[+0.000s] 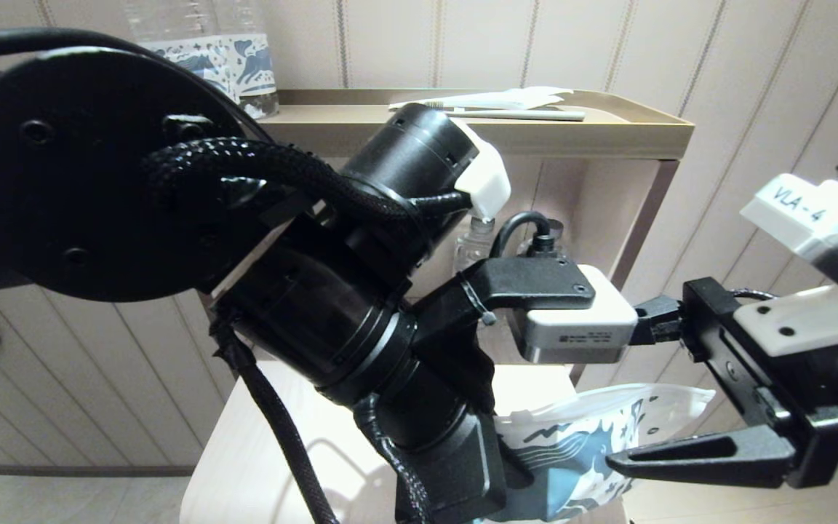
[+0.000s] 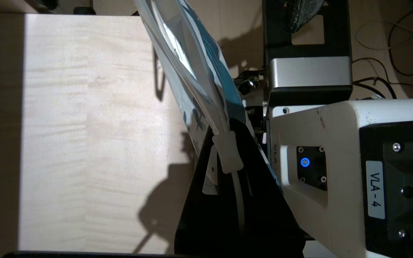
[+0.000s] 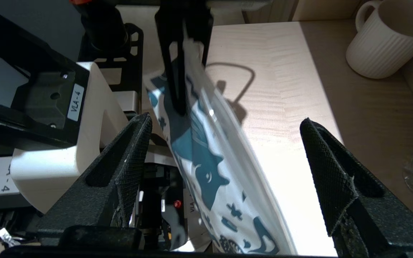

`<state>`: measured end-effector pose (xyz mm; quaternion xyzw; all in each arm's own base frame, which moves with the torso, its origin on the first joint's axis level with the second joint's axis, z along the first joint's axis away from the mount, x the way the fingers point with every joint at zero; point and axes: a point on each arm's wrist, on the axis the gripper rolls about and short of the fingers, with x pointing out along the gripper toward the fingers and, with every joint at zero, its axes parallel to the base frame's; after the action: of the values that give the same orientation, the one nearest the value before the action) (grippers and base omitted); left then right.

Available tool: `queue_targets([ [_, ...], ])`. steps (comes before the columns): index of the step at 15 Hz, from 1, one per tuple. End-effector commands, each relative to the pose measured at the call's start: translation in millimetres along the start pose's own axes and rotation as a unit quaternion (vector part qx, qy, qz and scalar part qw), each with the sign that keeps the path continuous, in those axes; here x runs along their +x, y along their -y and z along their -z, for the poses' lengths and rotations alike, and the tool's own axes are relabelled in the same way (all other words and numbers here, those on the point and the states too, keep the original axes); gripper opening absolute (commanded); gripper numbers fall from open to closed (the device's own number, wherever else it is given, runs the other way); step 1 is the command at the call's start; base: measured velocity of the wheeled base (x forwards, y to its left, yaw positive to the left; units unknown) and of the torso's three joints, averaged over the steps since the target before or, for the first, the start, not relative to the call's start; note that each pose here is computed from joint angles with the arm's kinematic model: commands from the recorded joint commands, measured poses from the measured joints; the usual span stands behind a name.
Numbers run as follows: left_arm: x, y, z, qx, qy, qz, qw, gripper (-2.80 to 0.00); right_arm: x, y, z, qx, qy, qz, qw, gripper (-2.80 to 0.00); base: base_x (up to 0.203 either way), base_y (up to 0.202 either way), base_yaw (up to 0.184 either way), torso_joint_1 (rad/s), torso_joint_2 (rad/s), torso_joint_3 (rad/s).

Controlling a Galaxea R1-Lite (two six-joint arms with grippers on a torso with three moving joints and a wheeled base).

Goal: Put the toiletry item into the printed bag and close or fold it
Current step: Hand it to the other hand

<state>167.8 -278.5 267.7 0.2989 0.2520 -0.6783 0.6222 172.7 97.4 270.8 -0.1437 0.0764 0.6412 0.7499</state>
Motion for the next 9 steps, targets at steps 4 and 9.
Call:
queue_targets([
  [4, -23, -5.9, 7, -0.005, 0.011, -0.023, 0.9997, -2.8, 2, 0, 6, 0.002, -0.005, -0.007, 1.0, 0.0, 0.0, 0.0, 0.0, 0.0, 0.0, 0.0],
  [9, -38, -8.5, 8, -0.007, 0.026, -0.042, 0.9988, -2.8, 8, 6, 12, 0.009, -0.012, -0.011, 1.0, 0.0, 0.0, 0.0, 0.0, 0.0, 0.0, 0.0],
])
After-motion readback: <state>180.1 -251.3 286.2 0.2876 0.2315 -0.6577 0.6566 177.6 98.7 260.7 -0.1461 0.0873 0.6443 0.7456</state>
